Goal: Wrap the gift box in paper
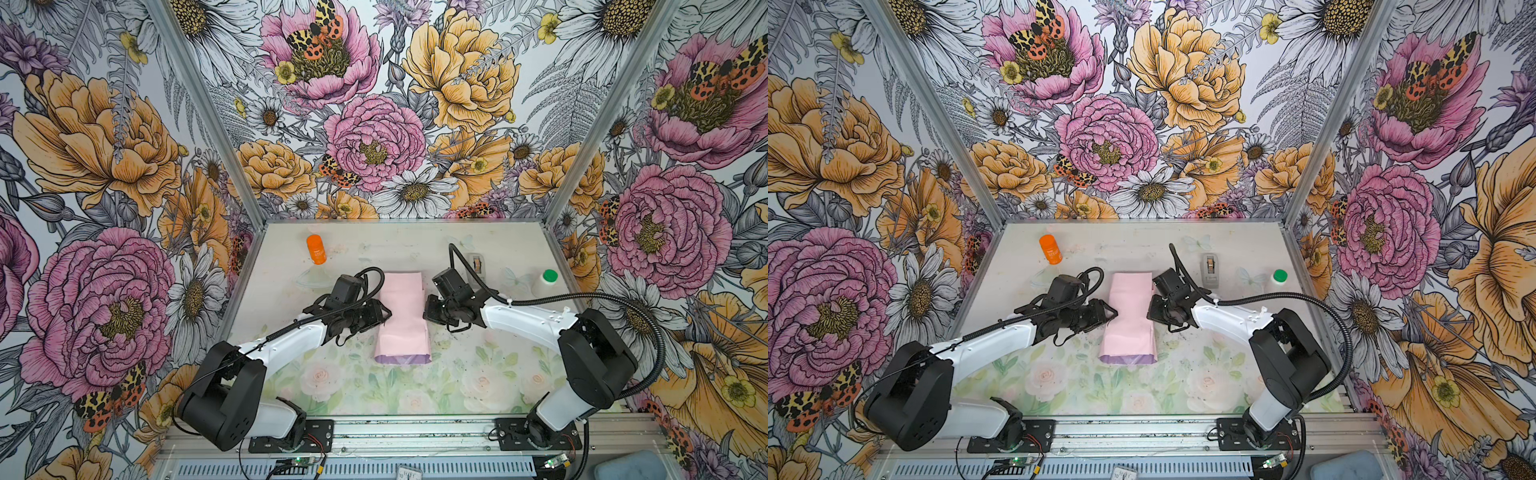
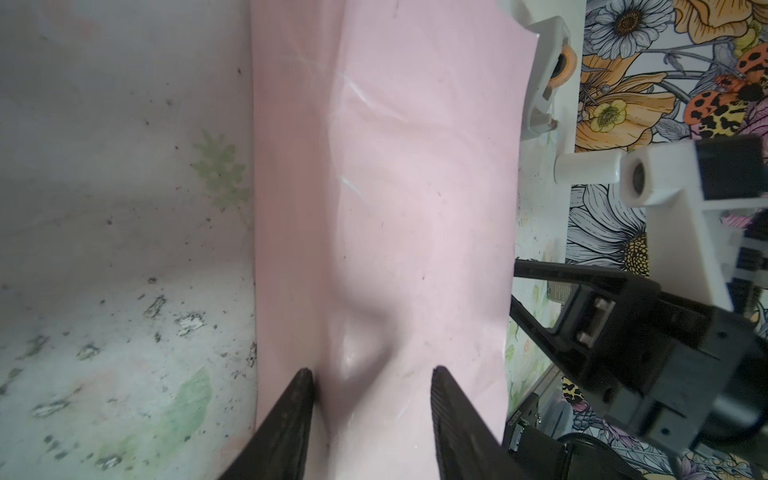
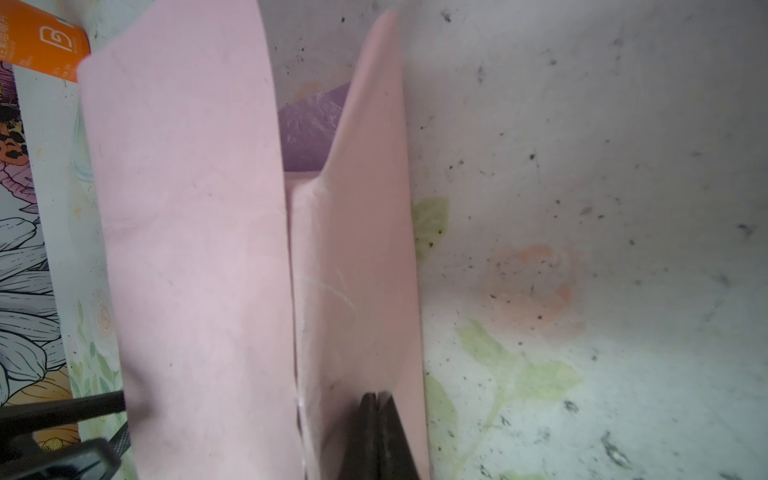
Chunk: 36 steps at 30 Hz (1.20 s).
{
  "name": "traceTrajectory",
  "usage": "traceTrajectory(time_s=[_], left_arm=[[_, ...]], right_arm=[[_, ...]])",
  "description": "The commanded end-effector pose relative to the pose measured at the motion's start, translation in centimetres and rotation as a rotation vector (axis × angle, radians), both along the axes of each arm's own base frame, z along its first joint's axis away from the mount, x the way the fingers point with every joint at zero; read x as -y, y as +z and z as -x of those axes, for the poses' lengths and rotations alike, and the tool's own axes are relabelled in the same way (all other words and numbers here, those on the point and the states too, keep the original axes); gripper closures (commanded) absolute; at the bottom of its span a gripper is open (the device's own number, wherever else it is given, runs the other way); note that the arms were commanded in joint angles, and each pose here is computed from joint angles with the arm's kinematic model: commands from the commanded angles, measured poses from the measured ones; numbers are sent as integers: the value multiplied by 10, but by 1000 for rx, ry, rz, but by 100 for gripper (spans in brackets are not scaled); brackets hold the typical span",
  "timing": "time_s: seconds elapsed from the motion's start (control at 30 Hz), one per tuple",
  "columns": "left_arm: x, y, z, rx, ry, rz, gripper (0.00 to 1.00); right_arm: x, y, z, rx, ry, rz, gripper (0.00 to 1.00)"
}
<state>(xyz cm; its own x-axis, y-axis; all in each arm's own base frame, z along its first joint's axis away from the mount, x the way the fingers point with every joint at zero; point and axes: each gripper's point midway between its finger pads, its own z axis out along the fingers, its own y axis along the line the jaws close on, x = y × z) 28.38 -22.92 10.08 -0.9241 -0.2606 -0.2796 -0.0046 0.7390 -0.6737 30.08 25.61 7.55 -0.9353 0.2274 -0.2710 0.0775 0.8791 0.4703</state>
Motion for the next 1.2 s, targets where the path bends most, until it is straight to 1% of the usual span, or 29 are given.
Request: traceTrajectory(time_s=[0.0,0.13,0.23,0.33,0.47,0.5,0.57,0.73,0.87,1.07,1.17], left_arm=[[7,16,-8,44,-10,17,52],[4,22,-9,59,-6,1,52],[-4,24,-10,65,2,-44,52],[-14,34,-12,93,25,-56,52],[-19,51,-15,146,41,-48,58],[-18,54,-16,156,35,-46,61],[-10,57,-18,175,1,-18,66],[18,58,-22,202,-94,32,71],[36,50,-25,212,-152,31,72],[52,42,-35,238,-194,56,75],[58,30,-34,222,-219,49,76]], right_arm=[[-2,14,-2,44,-25,-25,100],[0,14,0,46,-42,-21,100],[4,11,1,43,-51,-10,100],[4,8,1,40,-52,-5,100],[4,9,1,40,-52,-4,100],[4,8,1,41,-53,-3,100],[4,8,0,42,-53,-2,100],[4,8,1,41,-52,-2,100],[5,7,1,40,-54,-1,100],[7,6,3,35,-58,1,100],[7,5,3,34,-60,2,100]])
